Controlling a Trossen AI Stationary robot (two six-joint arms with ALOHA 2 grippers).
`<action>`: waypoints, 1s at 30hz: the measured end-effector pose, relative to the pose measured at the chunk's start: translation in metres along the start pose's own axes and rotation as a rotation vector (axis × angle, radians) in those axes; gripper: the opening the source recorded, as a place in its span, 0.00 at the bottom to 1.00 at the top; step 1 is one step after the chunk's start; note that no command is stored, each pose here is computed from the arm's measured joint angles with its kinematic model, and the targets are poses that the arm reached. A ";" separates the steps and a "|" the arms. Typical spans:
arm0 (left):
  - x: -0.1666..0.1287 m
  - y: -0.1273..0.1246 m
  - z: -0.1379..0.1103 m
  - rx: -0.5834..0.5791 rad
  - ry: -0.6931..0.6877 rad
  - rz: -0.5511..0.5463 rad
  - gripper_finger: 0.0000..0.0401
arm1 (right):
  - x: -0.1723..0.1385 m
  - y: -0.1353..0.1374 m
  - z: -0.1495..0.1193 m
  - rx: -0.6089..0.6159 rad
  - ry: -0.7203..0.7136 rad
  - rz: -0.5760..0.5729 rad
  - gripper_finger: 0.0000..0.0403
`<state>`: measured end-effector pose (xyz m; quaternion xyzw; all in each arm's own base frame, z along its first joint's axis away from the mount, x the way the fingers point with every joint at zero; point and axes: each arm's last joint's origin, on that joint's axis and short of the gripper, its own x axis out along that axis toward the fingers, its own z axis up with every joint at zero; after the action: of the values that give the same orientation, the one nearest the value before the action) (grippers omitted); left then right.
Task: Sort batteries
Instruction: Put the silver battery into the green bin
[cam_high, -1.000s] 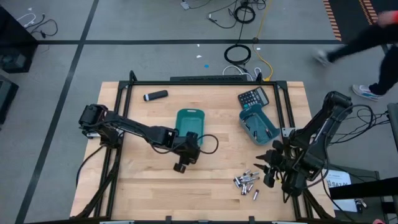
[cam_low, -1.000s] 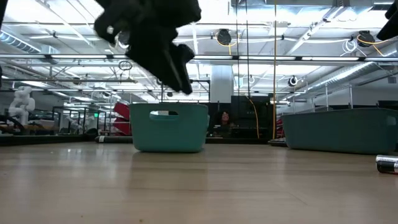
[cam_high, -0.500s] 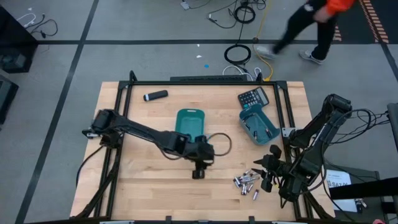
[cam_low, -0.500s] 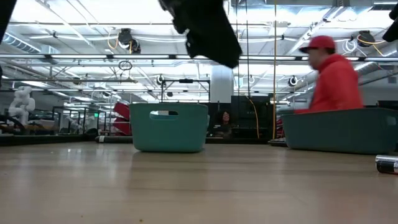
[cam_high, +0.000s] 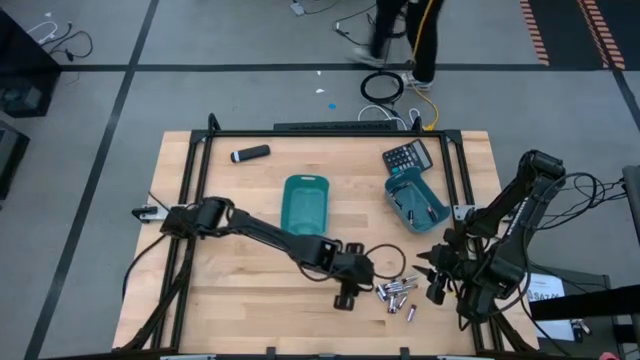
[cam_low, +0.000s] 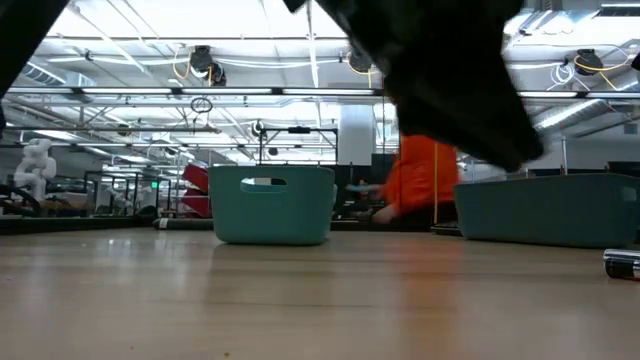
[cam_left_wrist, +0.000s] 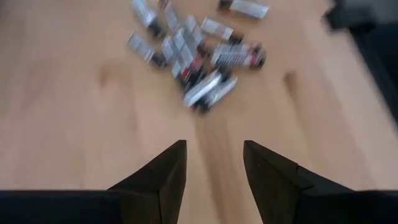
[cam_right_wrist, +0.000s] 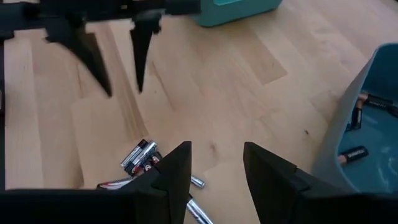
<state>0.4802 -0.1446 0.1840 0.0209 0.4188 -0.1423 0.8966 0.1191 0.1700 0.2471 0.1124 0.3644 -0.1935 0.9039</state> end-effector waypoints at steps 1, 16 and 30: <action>0.005 0.000 0.002 0.002 -0.022 -0.018 0.42 | -0.001 -0.001 -0.001 -0.006 0.001 -0.003 0.34; 0.035 0.002 0.004 0.204 -0.152 0.034 0.42 | -0.002 -0.013 -0.002 -0.017 0.007 -0.098 0.34; 0.060 0.010 -0.007 0.345 -0.185 -0.044 0.47 | 0.000 -0.013 0.000 0.022 0.004 -0.102 0.34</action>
<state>0.5146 -0.1478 0.1334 0.1521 0.3045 -0.2328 0.9110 0.1136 0.1584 0.2467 0.1040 0.3692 -0.2433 0.8909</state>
